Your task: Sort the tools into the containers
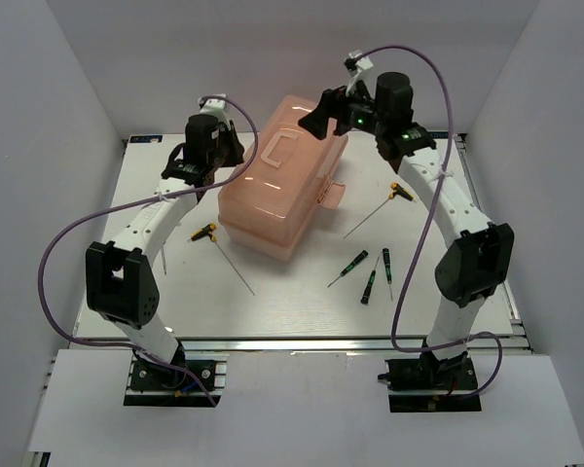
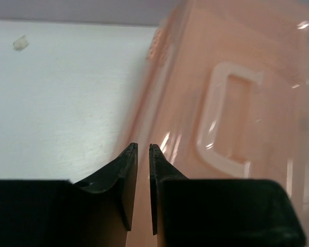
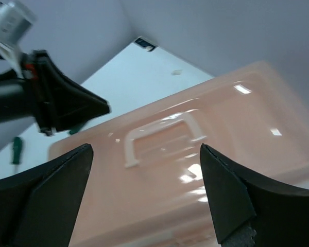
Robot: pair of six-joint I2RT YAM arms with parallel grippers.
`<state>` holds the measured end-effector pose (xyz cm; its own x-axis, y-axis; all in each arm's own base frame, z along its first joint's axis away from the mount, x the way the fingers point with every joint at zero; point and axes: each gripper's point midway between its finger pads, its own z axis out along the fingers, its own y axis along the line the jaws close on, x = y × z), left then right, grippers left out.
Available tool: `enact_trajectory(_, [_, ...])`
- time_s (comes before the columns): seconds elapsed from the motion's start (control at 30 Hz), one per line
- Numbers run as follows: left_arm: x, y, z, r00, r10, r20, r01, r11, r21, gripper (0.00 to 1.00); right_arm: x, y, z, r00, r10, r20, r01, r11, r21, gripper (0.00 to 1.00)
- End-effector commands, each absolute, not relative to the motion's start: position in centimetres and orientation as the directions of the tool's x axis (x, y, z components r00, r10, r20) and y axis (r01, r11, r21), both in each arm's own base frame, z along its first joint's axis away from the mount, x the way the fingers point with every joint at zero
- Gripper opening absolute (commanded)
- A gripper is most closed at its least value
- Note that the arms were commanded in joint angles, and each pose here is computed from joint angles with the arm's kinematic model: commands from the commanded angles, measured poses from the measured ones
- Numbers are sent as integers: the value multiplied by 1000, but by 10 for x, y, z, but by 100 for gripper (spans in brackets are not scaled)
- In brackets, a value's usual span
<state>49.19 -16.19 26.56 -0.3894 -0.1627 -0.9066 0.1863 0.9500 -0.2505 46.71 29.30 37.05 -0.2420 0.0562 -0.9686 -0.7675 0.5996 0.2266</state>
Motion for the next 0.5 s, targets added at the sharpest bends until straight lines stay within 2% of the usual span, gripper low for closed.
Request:
enact_trajectory(0.0, [474,-133,245,-432,-134,-892,72,981,-182,25,457,329,372,-376,155,-914,-778,483,402,89])
enact_trajectory(0.03, [472,-131,240,-438,-130,-890,65,982,-175,24,458,332,380,-382,177,-907,-774,474,419,85])
enact_trajectory(0.07, [467,-129,239,-440,-130,-889,66,982,-176,23,459,338,381,-392,191,-900,-769,469,435,75])
enact_trajectory(0.17, [457,-134,220,-471,-126,-873,92,977,-190,23,465,352,377,-426,216,-879,-727,497,474,63])
enact_trajectory(0.23, [449,-147,210,-494,-123,-861,160,960,-229,23,464,361,375,-447,231,-864,-702,508,499,62])
enact_trajectory(0.37, [436,-167,213,-484,-149,-862,264,915,-306,22,470,365,361,-475,270,-837,-600,596,533,72])
enact_trajectory(0.47, [423,-182,213,-488,-148,-860,332,880,-340,22,469,363,353,-504,297,-811,-546,619,565,75])
